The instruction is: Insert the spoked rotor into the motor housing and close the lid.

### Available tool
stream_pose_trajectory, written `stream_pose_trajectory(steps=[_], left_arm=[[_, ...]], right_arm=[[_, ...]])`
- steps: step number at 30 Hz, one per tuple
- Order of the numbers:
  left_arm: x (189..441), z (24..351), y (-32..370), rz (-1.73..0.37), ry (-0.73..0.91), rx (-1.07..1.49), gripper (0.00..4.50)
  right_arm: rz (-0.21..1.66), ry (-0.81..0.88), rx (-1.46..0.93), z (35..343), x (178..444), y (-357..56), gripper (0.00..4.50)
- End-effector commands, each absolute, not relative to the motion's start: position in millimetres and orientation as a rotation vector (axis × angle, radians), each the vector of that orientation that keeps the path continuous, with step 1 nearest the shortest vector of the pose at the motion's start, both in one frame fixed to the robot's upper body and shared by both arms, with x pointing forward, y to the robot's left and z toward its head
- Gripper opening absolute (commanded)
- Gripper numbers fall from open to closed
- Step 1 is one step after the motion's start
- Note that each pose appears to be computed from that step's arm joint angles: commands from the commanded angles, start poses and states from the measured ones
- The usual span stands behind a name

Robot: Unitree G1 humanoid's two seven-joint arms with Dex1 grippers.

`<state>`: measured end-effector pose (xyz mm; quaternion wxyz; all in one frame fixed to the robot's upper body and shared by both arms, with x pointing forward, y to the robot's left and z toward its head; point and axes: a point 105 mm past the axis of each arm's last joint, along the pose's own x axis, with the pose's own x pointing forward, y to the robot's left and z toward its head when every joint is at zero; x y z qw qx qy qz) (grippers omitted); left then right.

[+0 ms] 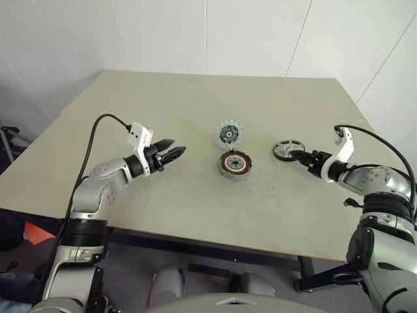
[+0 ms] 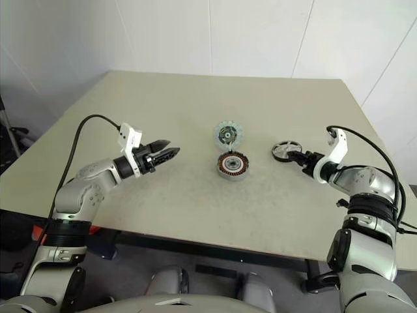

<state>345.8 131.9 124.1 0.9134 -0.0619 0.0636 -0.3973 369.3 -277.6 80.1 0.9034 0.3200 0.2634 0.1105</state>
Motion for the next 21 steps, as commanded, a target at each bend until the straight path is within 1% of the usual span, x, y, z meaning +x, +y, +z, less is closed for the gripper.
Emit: stream_pose_trajectory(steps=[1, 3, 4, 5, 10, 14, 18, 21], left_arm=[[344.1, 137.1, 127.8, -0.844, 0.086, -0.111, 2.82], [343.9, 136.7, 128.1, -0.842, 0.087, -0.110, 2.82], [344.0, 136.7, 128.3, -0.842, 0.087, -0.110, 2.82], [344.1, 136.7, 128.6, -0.841, 0.087, -0.109, 2.82], [342.9, 134.5, 128.1, -0.842, 0.094, -0.109, 2.82], [342.7, 132.8, 127.7, -0.841, 0.099, -0.107, 2.82], [342.5, 132.0, 128.3, -0.838, 0.103, -0.107, 2.82], [342.1, 130.5, 127.6, -0.841, 0.109, -0.109, 2.82]], right_arm=[[0.273, 0.466, 0.709, 99.7, 379.0, -270.1, 1.01], [0.281, 0.461, 0.731, 99.5, 379.0, -266.9, 0.40], [0.283, 0.456, 0.743, 99.9, 379.2, -266.0, 0.35], [0.287, 0.447, 0.759, 101.2, 379.5, -265.3, 0.35], [0.379, 0.341, 0.947, 130.9, 379.0, -259.7, 0.35], [0.551, 0.290, 1.038, 157.0, 362.5, -246.1, 0.35], [0.652, 0.342, 1.080, 157.3, 341.8, -231.8, 0.35], [0.733, 0.438, 1.101, 147.7, 324.4, -207.9, 0.35]])
